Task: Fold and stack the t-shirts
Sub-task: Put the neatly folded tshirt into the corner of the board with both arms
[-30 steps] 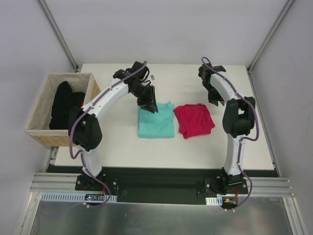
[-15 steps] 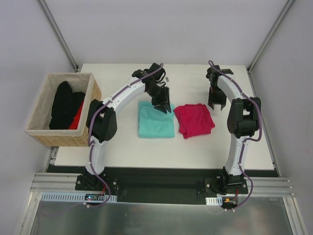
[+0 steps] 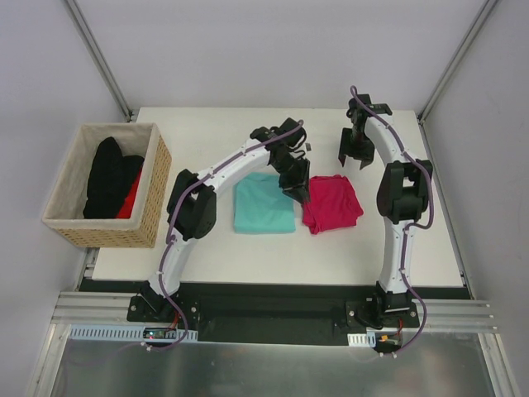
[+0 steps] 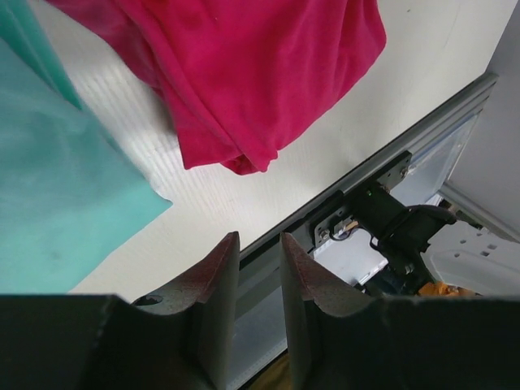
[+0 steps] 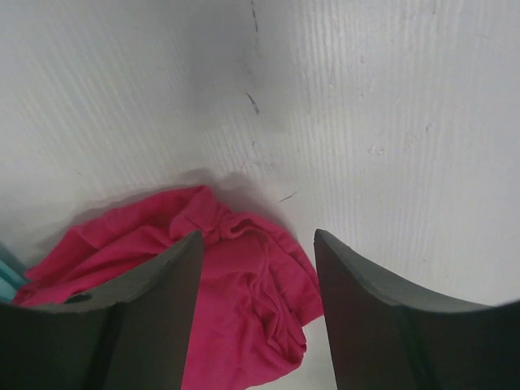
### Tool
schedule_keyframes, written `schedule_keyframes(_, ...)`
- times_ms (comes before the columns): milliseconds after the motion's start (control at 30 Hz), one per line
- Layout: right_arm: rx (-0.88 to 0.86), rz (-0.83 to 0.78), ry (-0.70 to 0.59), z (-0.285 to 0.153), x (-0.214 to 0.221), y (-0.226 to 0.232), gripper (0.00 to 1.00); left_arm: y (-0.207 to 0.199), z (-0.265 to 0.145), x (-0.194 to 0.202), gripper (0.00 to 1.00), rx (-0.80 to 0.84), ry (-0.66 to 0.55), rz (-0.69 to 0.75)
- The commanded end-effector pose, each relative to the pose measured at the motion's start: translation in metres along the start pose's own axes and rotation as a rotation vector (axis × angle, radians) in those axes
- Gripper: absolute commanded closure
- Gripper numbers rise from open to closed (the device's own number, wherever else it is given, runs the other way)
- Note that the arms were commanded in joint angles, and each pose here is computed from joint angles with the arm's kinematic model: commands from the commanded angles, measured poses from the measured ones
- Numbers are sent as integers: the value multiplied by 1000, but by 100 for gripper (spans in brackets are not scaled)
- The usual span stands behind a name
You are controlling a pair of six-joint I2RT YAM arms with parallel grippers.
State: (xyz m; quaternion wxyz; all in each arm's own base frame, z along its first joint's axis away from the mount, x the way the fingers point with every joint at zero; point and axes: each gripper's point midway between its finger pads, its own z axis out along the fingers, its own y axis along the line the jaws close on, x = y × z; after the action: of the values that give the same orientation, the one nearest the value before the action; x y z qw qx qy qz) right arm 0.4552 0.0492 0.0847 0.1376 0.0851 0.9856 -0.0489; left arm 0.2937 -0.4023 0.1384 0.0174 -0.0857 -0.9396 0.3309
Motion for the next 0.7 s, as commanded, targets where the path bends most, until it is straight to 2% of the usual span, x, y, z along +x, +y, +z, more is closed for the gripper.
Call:
schedule_keyframes(0,-80,0,-3,-9,-9,12,39,-6,13,13,74,12,58,-11)
schedule_keyframes(300,-162,8,1,-8,-7,25,39,24,34,30,71,-67,116,-53)
schedule_keyframes(367,-227,13,15,-10,-5,36,38,29,40,32,70,-74,131,-60)
schedule_keyframes(667,-280,28,14,-11,-12,39,34,29,59,30,69,-58,166,-53)
